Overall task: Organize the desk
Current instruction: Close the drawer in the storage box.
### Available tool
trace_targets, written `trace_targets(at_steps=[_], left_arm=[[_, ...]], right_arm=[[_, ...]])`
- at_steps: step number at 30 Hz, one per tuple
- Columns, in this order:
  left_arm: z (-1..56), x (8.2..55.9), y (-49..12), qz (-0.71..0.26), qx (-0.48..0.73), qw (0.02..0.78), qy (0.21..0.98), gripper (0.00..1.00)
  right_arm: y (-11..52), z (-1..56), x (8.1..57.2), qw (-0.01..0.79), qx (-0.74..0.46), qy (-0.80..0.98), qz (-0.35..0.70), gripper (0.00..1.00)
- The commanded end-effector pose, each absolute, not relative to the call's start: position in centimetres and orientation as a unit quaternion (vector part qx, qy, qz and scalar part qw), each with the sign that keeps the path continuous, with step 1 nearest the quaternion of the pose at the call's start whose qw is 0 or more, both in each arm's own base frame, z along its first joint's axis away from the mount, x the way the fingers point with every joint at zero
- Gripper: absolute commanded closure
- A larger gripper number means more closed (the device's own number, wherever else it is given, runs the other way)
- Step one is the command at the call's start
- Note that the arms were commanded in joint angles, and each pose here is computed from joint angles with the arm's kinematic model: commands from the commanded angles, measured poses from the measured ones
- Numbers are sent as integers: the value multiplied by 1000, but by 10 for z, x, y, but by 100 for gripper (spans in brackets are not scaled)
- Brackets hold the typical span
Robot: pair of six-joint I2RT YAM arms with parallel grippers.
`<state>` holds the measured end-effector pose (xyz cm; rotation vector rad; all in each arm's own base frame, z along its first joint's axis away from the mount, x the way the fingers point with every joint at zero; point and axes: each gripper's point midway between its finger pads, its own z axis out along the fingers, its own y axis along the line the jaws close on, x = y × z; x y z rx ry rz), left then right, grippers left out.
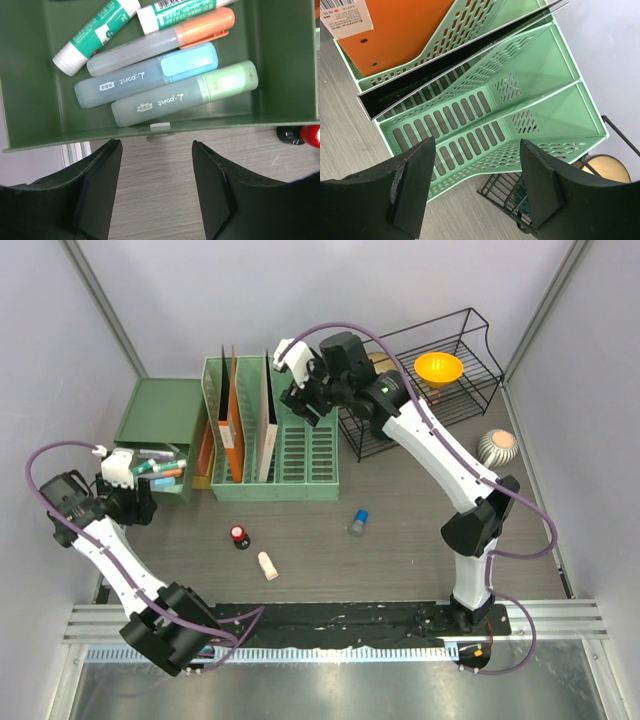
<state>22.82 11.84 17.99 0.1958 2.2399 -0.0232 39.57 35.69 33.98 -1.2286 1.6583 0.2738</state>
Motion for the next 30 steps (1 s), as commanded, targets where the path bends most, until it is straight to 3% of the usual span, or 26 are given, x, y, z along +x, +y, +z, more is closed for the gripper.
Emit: trace_targets(at_steps=[1,13,23,30], left_arm=[[185,241,118,-11,87,462,882,39],[181,245,112,-8,89,489,868,53],[191,249,107,-6,86,518,851,74],[196,252,108,-2,83,526,846,77]], right_arm=[[345,386,388,556,-491,662,105,28],[341,375,387,542,-492,674,98,28],[337,362,385,530,-496,682,91,28],[337,355,385,523,-500,685,89,28]])
